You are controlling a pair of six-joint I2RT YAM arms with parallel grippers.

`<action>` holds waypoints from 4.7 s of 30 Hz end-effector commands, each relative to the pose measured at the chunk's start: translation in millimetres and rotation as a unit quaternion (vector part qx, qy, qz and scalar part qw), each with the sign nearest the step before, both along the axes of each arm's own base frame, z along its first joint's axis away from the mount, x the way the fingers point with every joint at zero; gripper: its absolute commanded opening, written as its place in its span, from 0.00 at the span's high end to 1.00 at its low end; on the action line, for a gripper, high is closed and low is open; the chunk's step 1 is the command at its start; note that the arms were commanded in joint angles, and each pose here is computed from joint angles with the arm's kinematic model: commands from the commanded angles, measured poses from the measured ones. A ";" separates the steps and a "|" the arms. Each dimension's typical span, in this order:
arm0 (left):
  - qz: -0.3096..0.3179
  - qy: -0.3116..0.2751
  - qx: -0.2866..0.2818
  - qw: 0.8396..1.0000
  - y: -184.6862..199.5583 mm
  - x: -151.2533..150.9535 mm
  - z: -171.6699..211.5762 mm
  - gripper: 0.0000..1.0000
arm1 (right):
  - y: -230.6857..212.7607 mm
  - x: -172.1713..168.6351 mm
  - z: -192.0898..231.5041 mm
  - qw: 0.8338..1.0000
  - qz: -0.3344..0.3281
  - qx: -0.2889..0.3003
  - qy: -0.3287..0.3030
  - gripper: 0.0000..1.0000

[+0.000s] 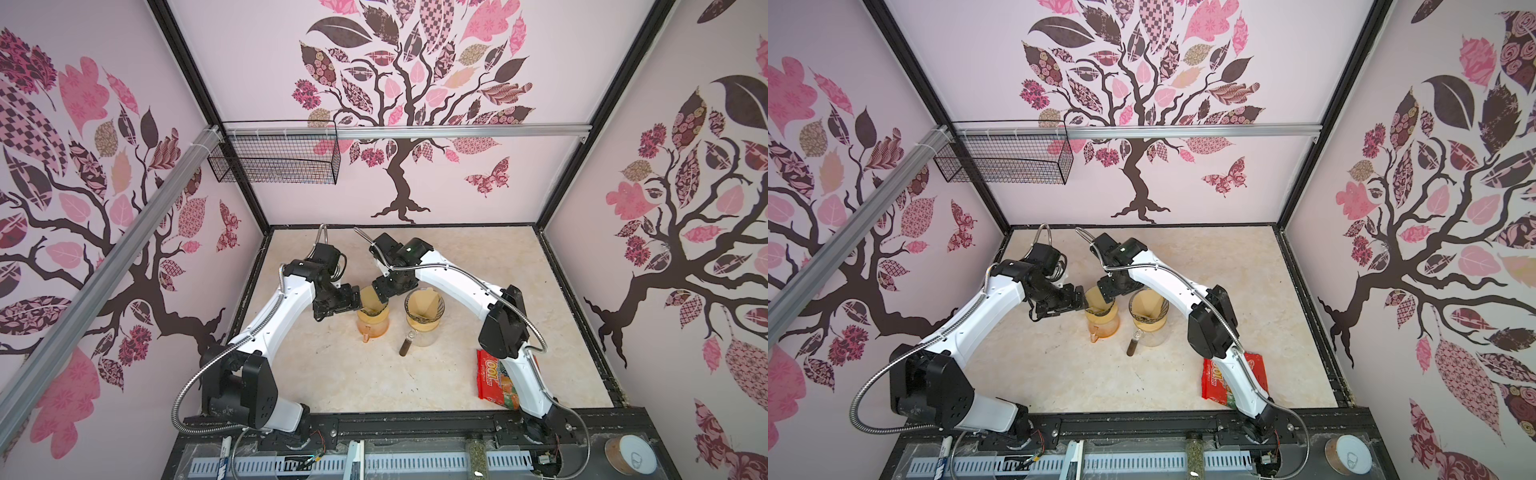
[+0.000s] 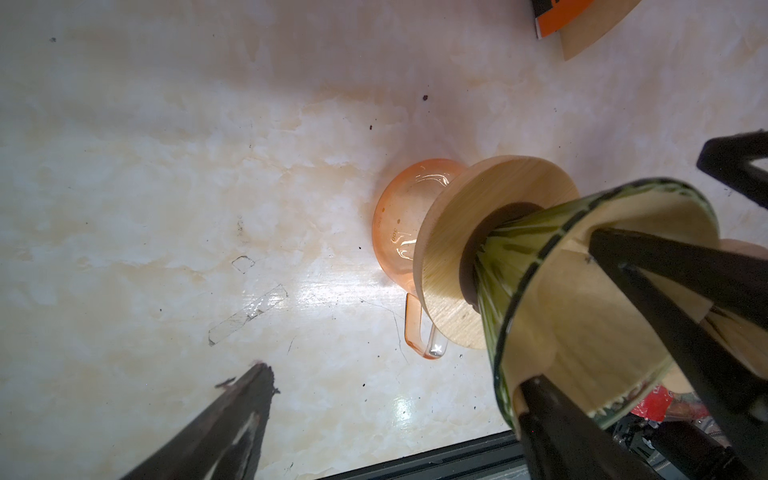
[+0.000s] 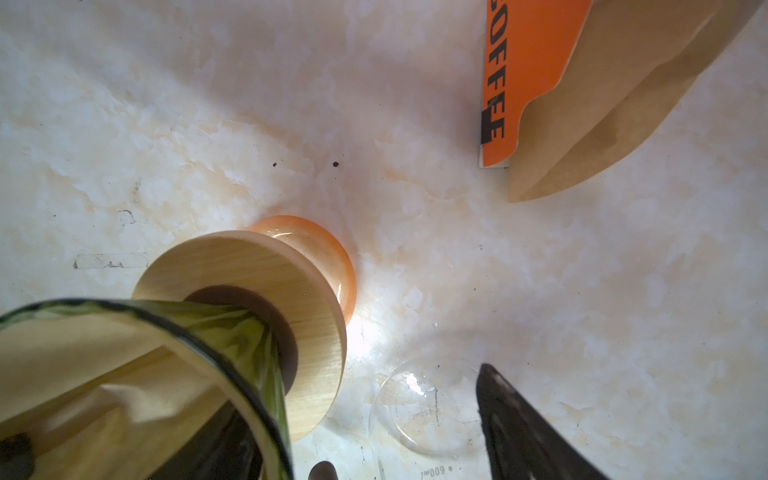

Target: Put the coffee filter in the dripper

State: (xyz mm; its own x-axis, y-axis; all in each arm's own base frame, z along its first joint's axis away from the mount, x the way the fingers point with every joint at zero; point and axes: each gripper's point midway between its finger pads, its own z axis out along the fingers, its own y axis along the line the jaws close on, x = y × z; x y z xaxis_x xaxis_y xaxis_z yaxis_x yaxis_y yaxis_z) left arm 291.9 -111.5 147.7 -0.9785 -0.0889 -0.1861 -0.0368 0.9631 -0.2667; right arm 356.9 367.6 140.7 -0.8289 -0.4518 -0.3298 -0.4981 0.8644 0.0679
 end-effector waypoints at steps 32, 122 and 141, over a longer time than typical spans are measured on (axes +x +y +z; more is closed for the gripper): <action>-0.007 -0.015 -0.018 1.000 -6.6 2.9 17.5 0.09 | -5.5 1.8 66.4 0.998 -0.007 0.058 -0.035 0.21; 0.264 -0.369 0.128 0.882 134.1 59.7 196.9 0.02 | -269.9 -98.7 338.3 0.837 -0.276 0.243 -0.405 0.00; 0.190 -0.401 0.257 0.859 168.6 96.9 -16.8 0.02 | -228.3 -119.9 250.2 0.888 -0.177 0.283 -0.316 0.00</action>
